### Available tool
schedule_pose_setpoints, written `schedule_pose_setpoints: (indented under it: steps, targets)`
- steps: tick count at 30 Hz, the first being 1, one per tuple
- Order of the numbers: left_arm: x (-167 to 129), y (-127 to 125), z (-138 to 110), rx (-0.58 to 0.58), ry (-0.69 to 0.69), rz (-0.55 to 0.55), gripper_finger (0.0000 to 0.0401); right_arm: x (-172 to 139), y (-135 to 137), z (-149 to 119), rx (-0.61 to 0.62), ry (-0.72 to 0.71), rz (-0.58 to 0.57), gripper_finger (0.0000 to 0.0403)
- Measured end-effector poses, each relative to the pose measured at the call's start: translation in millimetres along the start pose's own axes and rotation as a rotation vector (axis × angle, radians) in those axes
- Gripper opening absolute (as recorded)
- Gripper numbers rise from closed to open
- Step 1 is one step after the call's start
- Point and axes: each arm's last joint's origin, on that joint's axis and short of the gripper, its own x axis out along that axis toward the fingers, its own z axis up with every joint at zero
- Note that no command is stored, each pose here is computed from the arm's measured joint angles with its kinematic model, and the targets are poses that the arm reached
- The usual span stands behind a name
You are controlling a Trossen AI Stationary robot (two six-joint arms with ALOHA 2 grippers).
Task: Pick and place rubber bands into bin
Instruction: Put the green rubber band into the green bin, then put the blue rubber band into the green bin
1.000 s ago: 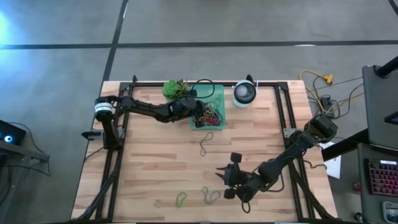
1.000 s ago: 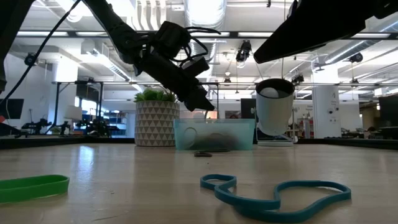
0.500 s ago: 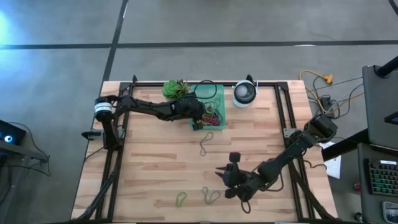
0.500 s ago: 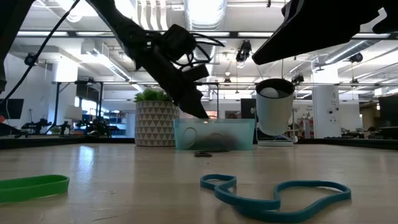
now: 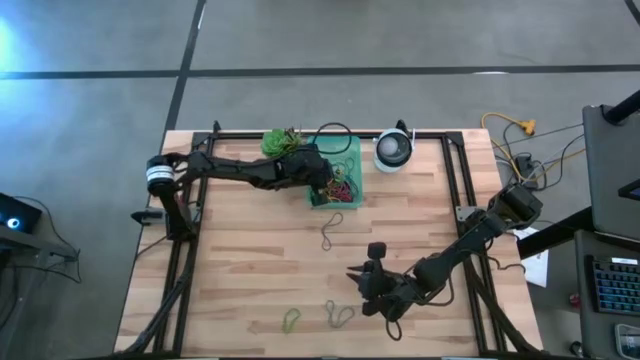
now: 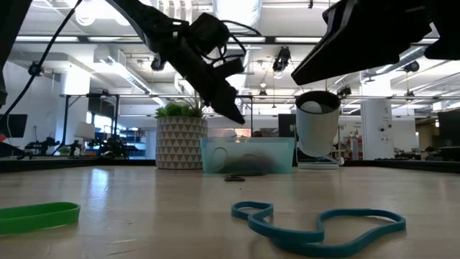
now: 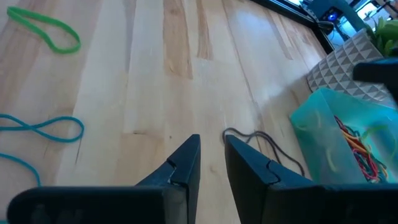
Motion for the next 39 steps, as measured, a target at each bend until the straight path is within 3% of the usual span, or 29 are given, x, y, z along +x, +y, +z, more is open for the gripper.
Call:
schedule_pose_setpoints:
  steps: [4, 7, 12, 15, 19, 23, 29, 33, 39]
  targets:
    - [-13, 4, 10, -0.013, -0.049, 0.005, 0.0072, 0, 0, -1, -0.002, 0.002, 0.0, 0.0068]
    - [-29, -1, 14, 0.012, -0.048, -0.074, 0.0072, 0, 0, -1, -0.001, 0.002, 0.0, 0.0068]
    - [-78, -12, 23, 0.043, -0.071, -0.311, 0.0072, 4, -4, 0, 0.009, 0.007, -0.011, 0.0068]
    - [-112, -31, 16, 0.081, -0.06, -0.494, 0.0072, 8, -8, 1, 0.019, 0.015, -0.025, 0.0068]
    - [-158, -56, 2, 0.145, -0.13, -0.637, 0.0072, 17, -17, 4, 0.057, 0.016, -0.031, 0.0068]
    - [-196, -80, -24, 0.218, -0.204, -0.749, 0.0072, 30, -26, 9, 0.094, 0.044, 0.144, 0.0068]
    - [-225, -107, -73, 0.208, -0.363, -0.903, 0.0072, 36, -26, 8, 0.161, 0.131, 0.492, 0.0068]
    - [-229, -119, -100, 0.235, -0.492, -0.965, 0.0072, 28, -15, 7, 0.217, 0.166, 0.571, 0.0068]
    - [-236, -113, -102, 0.209, -0.586, -0.96, 0.0072, 18, 15, -6, 0.186, 0.182, 0.579, 0.0068]
